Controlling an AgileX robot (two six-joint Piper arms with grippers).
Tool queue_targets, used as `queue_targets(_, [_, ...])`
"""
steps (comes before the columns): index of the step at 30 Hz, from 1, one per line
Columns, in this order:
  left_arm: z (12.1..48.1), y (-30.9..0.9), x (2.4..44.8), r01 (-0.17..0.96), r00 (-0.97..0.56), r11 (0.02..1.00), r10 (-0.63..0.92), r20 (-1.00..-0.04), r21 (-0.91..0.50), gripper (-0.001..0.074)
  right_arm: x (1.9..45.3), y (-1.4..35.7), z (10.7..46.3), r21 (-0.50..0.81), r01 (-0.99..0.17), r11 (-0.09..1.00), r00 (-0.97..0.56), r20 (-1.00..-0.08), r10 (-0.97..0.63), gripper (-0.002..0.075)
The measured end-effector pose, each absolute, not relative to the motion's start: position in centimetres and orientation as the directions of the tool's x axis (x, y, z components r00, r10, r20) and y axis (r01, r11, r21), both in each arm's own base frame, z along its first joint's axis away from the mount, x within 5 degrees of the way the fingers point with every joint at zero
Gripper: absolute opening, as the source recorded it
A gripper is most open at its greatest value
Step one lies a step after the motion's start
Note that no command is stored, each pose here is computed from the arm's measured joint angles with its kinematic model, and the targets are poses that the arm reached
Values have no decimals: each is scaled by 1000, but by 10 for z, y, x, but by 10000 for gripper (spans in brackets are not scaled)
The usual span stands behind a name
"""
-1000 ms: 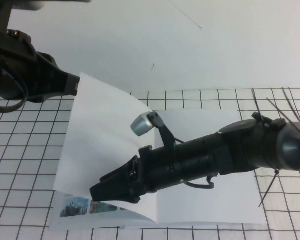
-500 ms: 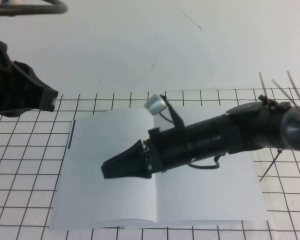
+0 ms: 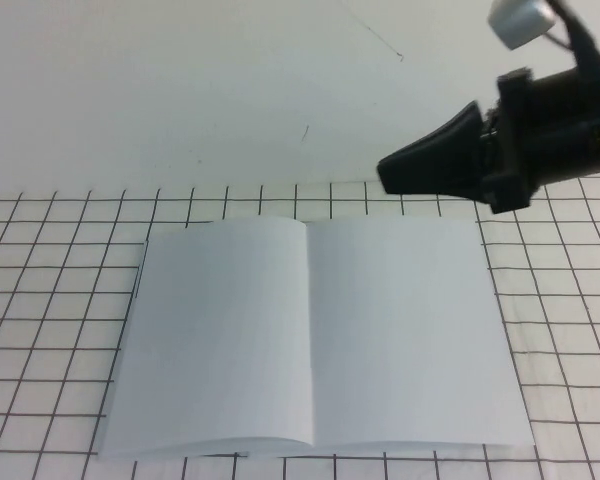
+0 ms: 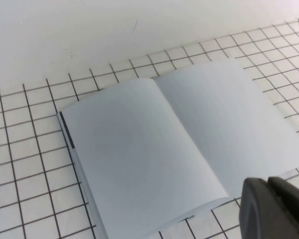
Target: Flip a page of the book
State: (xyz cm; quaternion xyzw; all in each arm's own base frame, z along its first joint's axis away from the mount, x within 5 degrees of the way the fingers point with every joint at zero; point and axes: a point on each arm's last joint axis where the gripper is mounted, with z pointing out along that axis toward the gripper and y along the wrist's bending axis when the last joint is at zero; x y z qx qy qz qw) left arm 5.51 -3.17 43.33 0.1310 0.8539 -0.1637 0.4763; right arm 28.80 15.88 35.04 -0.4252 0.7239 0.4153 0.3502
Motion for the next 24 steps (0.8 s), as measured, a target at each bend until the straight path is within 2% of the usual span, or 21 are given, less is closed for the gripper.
queue_targets(5, [407,-21,27,377,-430,914,29,-902,-150,-2,246,126,403,53,-848,527,-297,-872,-390,1])
queue_targets(13, [375,-9,-9,409,-240,896,-78,-968,-173,-3,162,66,460,-212,-579,788,-254,-871,-421,1])
queue_targets(18, [359,-5,-22,431,-118,883,-147,-982,-184,-3,110,35,471,-283,-411,866,-262,-873,-410,1])
queue_targets(24, [325,-11,-4,415,-157,887,-148,-976,-201,-3,65,18,451,-333,-362,871,-200,-885,-421,1])
